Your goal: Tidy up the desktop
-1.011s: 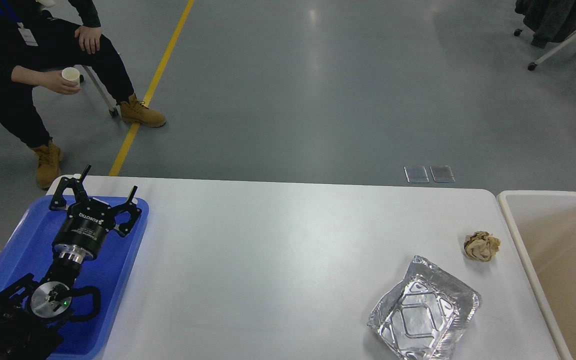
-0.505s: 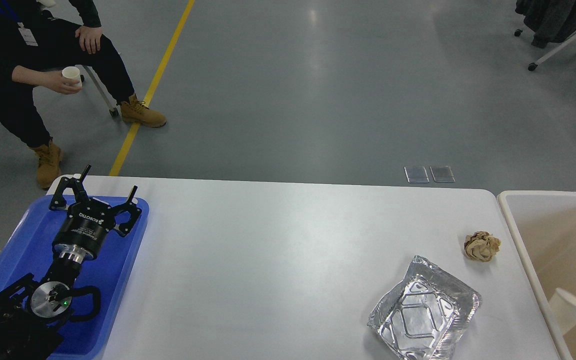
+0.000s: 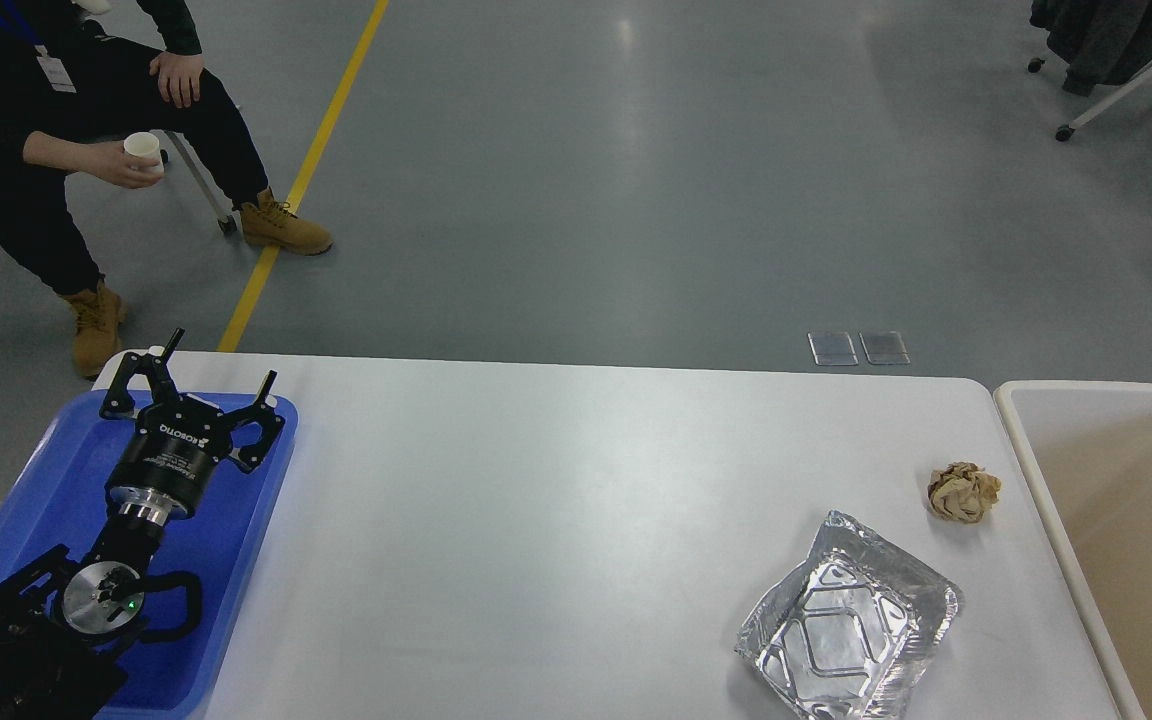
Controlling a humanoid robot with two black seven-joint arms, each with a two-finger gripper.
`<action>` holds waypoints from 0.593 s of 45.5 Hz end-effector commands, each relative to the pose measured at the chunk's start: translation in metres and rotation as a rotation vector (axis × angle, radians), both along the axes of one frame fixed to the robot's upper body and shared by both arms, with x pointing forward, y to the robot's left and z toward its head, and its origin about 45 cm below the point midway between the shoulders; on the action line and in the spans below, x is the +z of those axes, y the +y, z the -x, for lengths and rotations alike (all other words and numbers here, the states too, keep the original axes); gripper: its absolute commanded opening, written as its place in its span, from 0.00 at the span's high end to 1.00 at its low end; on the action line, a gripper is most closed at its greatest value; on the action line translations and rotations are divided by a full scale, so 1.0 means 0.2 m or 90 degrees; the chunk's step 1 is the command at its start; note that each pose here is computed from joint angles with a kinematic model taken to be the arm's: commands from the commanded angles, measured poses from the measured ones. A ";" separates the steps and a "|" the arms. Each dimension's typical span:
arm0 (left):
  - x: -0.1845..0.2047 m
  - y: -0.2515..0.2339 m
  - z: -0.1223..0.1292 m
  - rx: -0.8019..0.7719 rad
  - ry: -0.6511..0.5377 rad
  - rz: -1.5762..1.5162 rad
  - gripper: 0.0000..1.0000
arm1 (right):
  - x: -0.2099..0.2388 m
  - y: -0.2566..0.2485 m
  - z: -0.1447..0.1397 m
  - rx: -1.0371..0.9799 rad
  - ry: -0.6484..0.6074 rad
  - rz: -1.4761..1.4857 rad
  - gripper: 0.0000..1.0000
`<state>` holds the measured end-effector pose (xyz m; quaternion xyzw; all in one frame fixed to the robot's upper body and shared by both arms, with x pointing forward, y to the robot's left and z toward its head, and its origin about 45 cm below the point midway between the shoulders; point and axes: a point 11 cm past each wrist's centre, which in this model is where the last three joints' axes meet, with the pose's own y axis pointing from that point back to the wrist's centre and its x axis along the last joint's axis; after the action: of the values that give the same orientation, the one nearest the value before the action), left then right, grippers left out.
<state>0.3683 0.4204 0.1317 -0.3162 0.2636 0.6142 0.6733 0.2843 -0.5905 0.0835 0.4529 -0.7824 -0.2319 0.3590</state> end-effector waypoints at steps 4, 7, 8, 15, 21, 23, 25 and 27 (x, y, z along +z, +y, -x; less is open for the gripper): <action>0.00 0.00 0.00 -0.001 0.000 -0.001 0.01 | 0.38 -0.17 -0.15 0.050 -0.075 -0.005 0.00; 0.00 0.00 0.00 -0.001 0.000 -0.001 0.01 | 0.47 -0.21 -0.17 0.066 -0.086 -0.001 0.00; 0.00 0.00 0.00 -0.001 0.000 -0.001 0.01 | 0.50 -0.22 -0.18 0.071 -0.089 0.000 0.00; 0.00 0.00 0.00 -0.001 0.000 -0.001 0.01 | 0.71 -0.27 -0.23 0.143 -0.069 0.033 0.00; 0.00 0.00 0.00 -0.001 0.000 -0.001 0.01 | 0.92 -0.27 -0.32 0.191 -0.078 0.063 0.00; 0.00 0.00 0.00 -0.001 0.000 -0.001 0.01 | 1.00 -0.27 -0.34 0.213 -0.074 0.074 0.00; 0.00 0.00 0.00 -0.001 0.000 -0.001 0.01 | 1.07 -0.24 -0.36 0.243 -0.070 0.081 0.00; 0.00 0.00 0.00 -0.001 0.000 -0.001 0.01 | 1.16 -0.20 -0.39 0.275 -0.075 0.087 0.00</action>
<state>0.3689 0.4200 0.1321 -0.3155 0.2633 0.6135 0.6743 0.3445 -0.6391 0.2393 0.5480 -0.7466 -0.1272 0.3551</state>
